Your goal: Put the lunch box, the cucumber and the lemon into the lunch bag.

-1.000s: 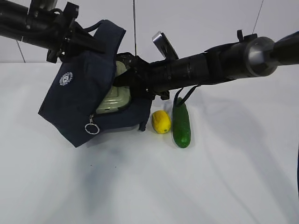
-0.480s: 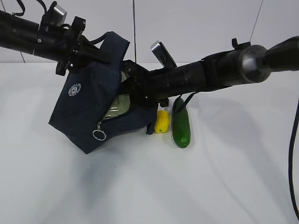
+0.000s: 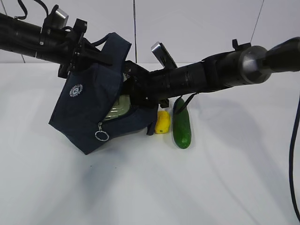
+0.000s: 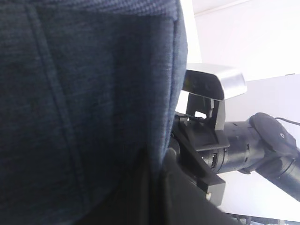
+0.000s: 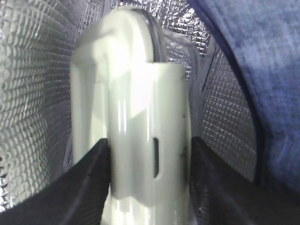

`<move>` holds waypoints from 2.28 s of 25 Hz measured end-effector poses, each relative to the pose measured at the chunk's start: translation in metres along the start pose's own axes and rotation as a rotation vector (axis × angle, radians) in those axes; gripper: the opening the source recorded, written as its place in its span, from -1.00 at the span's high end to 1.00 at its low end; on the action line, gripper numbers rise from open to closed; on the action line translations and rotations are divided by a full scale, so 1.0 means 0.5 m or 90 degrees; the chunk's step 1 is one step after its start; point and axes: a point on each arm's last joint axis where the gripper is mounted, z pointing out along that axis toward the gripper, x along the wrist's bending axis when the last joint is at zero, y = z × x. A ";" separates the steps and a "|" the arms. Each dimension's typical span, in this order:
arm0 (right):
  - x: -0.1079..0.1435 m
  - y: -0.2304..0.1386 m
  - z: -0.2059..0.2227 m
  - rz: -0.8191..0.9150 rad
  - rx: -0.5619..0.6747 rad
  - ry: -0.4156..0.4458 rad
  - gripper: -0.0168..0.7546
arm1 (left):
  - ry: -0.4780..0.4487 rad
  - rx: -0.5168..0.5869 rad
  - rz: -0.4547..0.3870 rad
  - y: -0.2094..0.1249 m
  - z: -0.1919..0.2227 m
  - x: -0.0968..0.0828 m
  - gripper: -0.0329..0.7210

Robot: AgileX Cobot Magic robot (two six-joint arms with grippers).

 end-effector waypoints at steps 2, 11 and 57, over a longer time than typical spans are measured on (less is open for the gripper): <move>0.000 0.000 0.000 0.000 0.000 0.000 -0.05 | -0.001 0.000 -0.001 0.000 0.001 0.001 0.94; 0.004 -0.001 0.000 0.003 0.006 0.013 -0.14 | -0.001 0.000 -0.001 0.000 0.001 0.001 0.94; 0.142 0.111 -0.113 -0.197 0.230 -0.211 -0.17 | 0.058 0.035 -0.048 0.013 -0.116 0.079 0.94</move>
